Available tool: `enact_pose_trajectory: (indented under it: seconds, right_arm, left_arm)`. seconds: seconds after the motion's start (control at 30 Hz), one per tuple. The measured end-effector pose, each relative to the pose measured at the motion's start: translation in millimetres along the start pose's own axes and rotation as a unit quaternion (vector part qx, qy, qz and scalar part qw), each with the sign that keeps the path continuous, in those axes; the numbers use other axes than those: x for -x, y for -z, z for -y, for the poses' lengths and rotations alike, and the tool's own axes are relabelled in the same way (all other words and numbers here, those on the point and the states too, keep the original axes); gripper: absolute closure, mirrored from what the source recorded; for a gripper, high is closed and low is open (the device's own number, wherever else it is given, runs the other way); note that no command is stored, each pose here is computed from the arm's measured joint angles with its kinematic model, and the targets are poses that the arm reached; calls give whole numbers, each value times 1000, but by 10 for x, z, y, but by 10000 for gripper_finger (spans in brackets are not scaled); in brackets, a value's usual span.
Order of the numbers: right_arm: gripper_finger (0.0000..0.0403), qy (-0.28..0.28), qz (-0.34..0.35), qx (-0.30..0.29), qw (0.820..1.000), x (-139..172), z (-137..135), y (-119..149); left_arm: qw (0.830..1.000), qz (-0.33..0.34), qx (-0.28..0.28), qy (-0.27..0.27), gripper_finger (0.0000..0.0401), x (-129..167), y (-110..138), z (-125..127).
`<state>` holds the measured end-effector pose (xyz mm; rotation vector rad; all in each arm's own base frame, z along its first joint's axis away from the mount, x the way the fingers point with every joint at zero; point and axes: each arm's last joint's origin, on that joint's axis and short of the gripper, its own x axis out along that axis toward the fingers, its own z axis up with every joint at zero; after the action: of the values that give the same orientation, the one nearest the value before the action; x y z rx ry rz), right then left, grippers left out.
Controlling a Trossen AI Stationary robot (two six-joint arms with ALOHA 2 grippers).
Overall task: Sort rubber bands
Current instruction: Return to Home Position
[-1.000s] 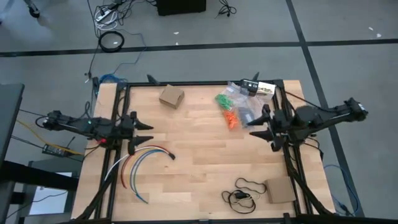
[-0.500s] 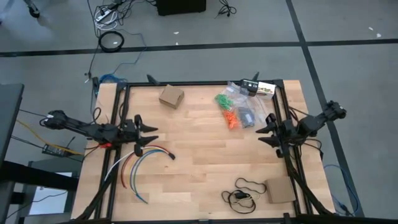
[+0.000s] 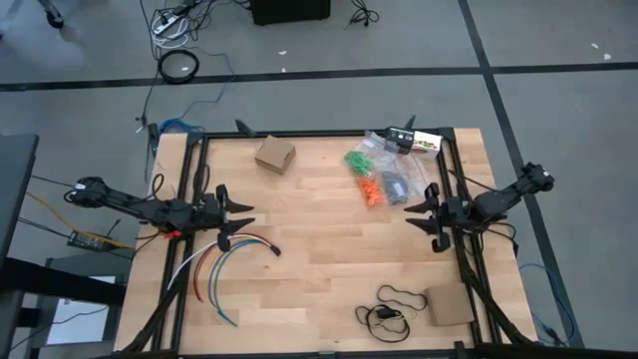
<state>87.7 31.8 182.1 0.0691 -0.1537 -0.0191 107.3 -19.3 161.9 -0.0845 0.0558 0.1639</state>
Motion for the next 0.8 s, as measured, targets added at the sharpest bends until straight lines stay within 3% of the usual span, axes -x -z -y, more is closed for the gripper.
enact_pose_trajectory:
  seconds: [0.8]
  right_arm:
    - [275, 18, -5, -4, 1000, 0, 10, 13]
  left_arm:
    - [1000, -1, -1, 0, 238, 0, 4, 0]
